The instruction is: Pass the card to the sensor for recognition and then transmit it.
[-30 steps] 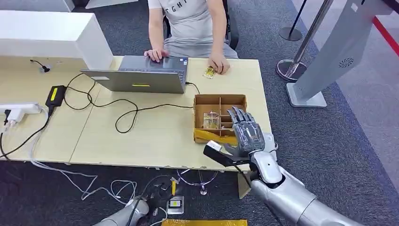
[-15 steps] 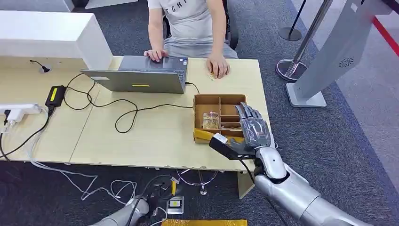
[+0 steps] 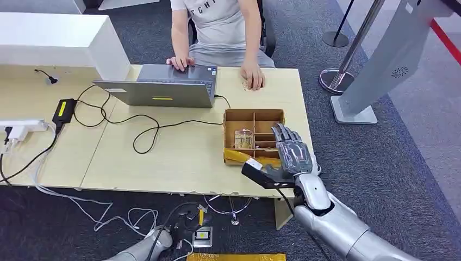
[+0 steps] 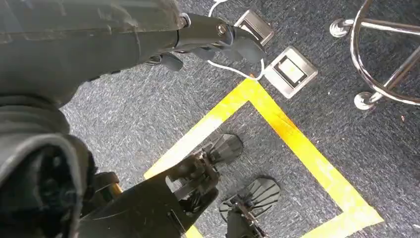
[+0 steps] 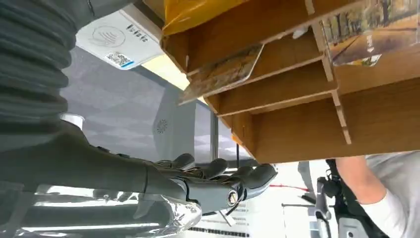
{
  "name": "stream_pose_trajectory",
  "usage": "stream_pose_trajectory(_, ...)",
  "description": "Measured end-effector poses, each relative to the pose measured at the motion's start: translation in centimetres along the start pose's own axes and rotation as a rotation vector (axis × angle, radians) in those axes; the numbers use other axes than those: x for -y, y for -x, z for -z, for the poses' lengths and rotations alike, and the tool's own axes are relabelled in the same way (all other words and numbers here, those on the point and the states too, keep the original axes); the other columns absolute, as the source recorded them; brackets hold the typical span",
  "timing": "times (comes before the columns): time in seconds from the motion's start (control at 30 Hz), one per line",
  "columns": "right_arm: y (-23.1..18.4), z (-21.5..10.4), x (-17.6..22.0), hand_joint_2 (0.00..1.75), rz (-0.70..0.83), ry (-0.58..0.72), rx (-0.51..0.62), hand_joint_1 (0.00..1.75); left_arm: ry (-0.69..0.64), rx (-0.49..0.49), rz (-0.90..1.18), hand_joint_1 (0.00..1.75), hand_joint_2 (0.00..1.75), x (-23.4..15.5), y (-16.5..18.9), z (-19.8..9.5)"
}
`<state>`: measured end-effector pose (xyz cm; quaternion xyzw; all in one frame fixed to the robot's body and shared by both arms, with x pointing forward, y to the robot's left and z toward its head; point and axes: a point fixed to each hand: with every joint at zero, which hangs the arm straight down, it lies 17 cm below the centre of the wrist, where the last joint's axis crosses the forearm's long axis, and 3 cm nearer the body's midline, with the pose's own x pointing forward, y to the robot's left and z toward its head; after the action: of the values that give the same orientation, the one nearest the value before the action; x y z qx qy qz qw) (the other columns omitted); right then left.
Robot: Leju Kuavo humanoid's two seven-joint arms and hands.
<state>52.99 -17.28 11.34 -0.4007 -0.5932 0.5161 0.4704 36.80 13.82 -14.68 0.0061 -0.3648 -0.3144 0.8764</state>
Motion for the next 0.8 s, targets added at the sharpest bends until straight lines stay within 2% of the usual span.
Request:
stream_pose_trajectory(0.47, -1.1, -0.4, -0.7, 1.75, 0.012, -0.003, 0.023, 0.02, -0.003, -0.001, 0.002, 0.00, 0.00, -0.1, 0.0, 0.0)
stream_pose_trajectory(0.5, -1.2, -0.4, -0.7, 1.75, 0.014, -0.004, 0.025, 0.24, -0.004, -0.001, 0.002, 0.00, 0.00, -0.1, 0.0, 0.0)
stream_pose_trajectory(0.53, -1.3, -0.4, -0.7, 1.75, 0.015, -0.004, 0.025, 1.52, -0.004, -0.001, 0.002, 0.00, 0.00, -0.1, 0.1, 0.0)
stream_pose_trajectory(0.57, -1.4, -0.4, -0.7, 1.75, 0.015, -0.004, 0.027, 1.75, -0.004, -0.001, 0.003, 0.00, 0.00, -0.1, 0.1, 0.0)
stream_pose_trajectory(0.8, -1.9, -0.3, -0.7, 1.75, 0.008, -0.003, 0.033, 1.75, -0.004, -0.005, 0.008, 0.00, 0.00, -0.1, 0.1, 0.0)
